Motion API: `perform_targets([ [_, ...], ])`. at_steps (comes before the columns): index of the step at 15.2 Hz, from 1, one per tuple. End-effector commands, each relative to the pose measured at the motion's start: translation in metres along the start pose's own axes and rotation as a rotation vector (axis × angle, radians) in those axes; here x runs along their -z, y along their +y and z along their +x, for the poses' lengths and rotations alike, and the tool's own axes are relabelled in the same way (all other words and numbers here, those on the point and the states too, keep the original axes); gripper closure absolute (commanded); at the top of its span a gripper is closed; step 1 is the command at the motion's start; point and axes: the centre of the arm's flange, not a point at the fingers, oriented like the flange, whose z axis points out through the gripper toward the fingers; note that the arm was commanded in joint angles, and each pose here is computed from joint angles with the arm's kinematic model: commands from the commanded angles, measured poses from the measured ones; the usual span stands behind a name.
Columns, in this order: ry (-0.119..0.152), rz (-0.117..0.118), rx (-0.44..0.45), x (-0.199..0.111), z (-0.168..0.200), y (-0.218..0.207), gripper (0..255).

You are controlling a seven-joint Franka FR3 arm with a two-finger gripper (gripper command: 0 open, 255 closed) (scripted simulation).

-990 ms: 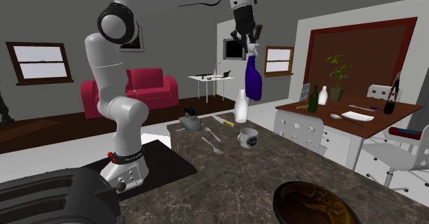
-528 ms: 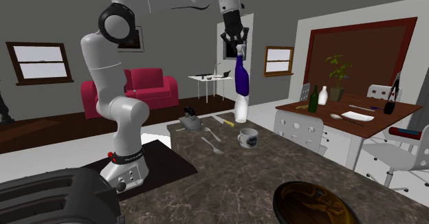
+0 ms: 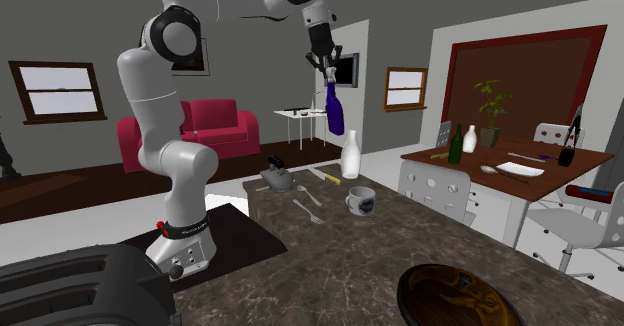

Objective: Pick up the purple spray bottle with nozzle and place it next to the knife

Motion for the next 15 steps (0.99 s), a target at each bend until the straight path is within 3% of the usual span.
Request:
perform_targets([
  [1,0.0,0.0,-0.001,0.006,0.027,-0.009,255],
  [15,0.0,0.0,-0.001,0.025,0.199,-0.074,255],
])
